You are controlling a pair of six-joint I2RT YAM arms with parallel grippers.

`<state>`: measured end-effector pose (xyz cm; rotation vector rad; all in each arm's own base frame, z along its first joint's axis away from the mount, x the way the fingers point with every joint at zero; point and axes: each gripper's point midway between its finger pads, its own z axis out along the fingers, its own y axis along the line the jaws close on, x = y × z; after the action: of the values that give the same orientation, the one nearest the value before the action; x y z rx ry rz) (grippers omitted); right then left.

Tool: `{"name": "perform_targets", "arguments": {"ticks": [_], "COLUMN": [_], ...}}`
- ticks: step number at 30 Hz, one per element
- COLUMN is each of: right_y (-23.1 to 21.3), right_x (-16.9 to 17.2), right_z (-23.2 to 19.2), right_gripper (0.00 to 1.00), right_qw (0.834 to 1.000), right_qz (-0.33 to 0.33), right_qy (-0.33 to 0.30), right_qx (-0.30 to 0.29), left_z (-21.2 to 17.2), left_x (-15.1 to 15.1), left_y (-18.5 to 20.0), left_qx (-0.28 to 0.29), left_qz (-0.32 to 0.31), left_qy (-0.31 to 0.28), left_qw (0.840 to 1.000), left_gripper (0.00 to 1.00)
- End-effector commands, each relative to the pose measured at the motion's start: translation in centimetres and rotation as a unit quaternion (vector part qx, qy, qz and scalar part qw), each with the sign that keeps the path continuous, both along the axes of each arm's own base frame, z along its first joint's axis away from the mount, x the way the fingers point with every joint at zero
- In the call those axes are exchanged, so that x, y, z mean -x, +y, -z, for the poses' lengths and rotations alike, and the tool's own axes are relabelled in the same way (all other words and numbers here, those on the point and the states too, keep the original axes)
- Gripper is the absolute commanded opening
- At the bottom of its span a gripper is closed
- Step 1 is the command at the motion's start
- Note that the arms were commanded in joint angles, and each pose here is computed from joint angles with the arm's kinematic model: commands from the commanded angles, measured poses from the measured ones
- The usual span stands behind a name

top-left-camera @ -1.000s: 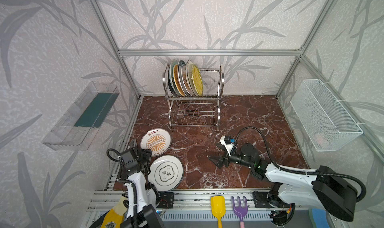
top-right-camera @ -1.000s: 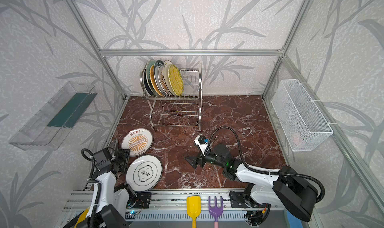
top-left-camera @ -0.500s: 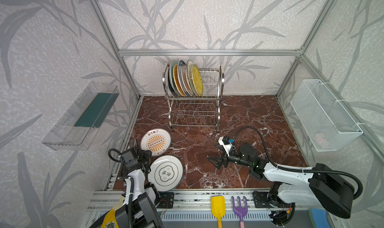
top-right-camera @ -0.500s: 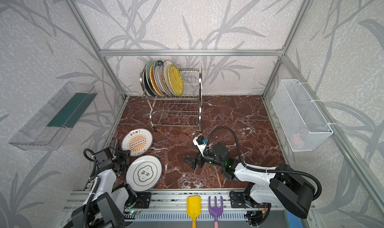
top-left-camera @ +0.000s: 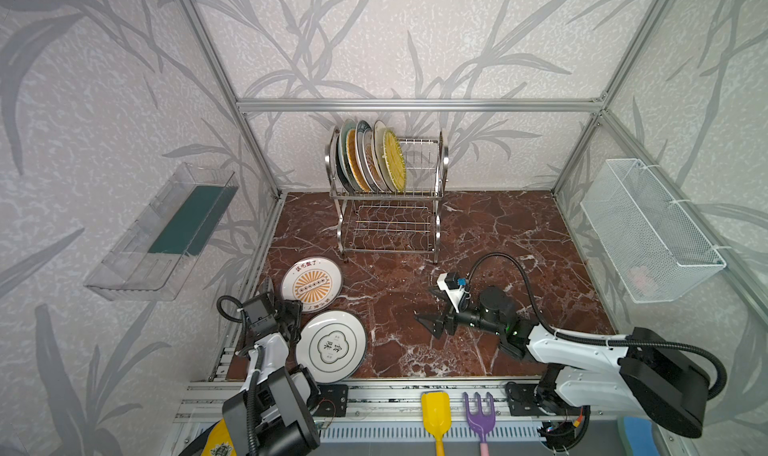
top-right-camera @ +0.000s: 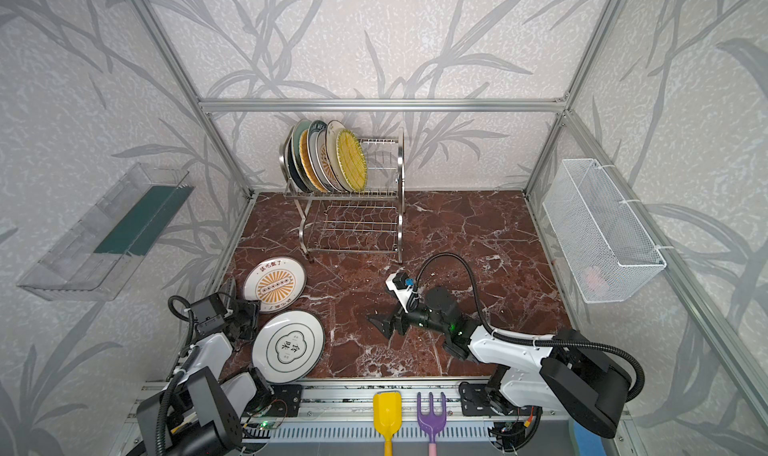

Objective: Load the plates into the dish rack
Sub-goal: 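Grasp the sunburst plate's rim with the left gripper and tilt it upright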

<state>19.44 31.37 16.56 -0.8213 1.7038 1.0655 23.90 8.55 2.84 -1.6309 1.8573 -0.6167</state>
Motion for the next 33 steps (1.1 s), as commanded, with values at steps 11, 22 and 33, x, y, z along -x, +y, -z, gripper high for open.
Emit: {"name": "perform_targets", "arguments": {"ticks": [11, 22, 33], "right_y": [0.3, 0.1, 0.0], "right_x": [-0.4, -0.4, -0.4], "right_z": [-2.3, -2.7, -2.9], "right_gripper": [0.99, 0.99, 0.99], "right_qw": [0.999, 0.999, 0.999], "right_qz": [0.004, 0.010, 0.010], "right_qy": [-0.028, -0.035, -0.040], "right_qx": [-0.018, -0.020, -0.021], "left_z": [1.5, 1.2, -1.0], "left_x": [-0.3, -0.7, -2.5], "left_y": [0.3, 0.8, 1.4], "left_qx": [0.029, 0.024, 0.028], "left_qz": [-0.018, -0.032, -0.042], "left_qy": [0.016, 0.005, -0.050], "left_qw": [0.999, 0.999, 0.998], "left_gripper": [0.36, 0.23, 0.08]}}
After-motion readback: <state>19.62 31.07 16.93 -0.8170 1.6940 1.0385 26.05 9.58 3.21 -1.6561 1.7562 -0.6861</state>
